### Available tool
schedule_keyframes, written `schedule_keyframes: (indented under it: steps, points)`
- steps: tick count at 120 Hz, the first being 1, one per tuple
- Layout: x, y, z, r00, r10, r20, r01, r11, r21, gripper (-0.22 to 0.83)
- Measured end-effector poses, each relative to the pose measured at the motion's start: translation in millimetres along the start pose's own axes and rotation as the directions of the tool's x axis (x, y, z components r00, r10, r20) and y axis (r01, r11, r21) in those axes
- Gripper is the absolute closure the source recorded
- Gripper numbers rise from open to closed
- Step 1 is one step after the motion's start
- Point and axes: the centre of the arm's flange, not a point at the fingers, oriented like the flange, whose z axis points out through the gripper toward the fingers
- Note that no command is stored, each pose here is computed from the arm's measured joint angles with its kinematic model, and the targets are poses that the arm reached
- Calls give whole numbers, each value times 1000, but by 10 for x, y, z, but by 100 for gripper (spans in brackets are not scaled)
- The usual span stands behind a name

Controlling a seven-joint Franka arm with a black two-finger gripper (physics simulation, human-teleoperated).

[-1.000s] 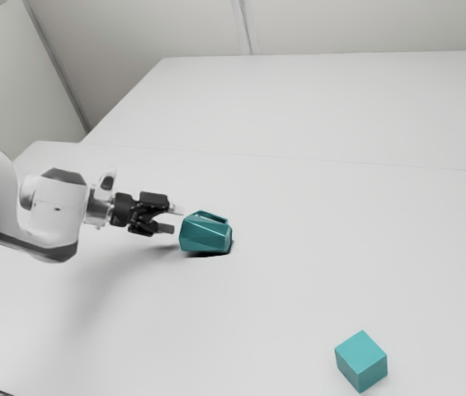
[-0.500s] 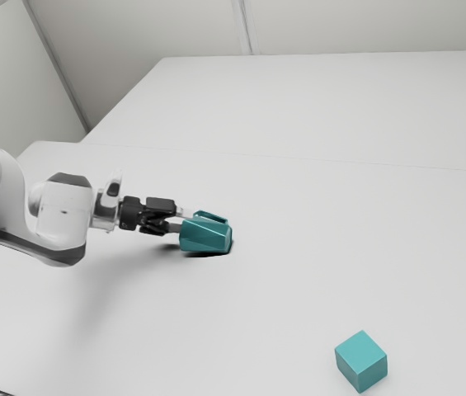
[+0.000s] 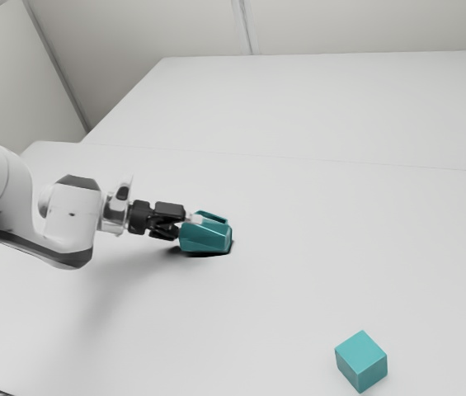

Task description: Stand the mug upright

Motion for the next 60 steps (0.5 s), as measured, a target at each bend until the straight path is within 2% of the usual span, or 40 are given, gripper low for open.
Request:
schedule_keyframes:
  steps: [12,21,28,50,60]
  points:
    - [-8,11,33,1000,2,6,-2,1000,-3,2]
    - [-16,13,62,1000,2,11,-2,1000,-6,6]
    - [-20,14,69,1000,2,13,-2,1000,-7,14]
    - [-6,27,59,1000,5,9,-5,1000,-7,49]
    - [1,41,55,1000,9,8,-9,1000,-8,60]
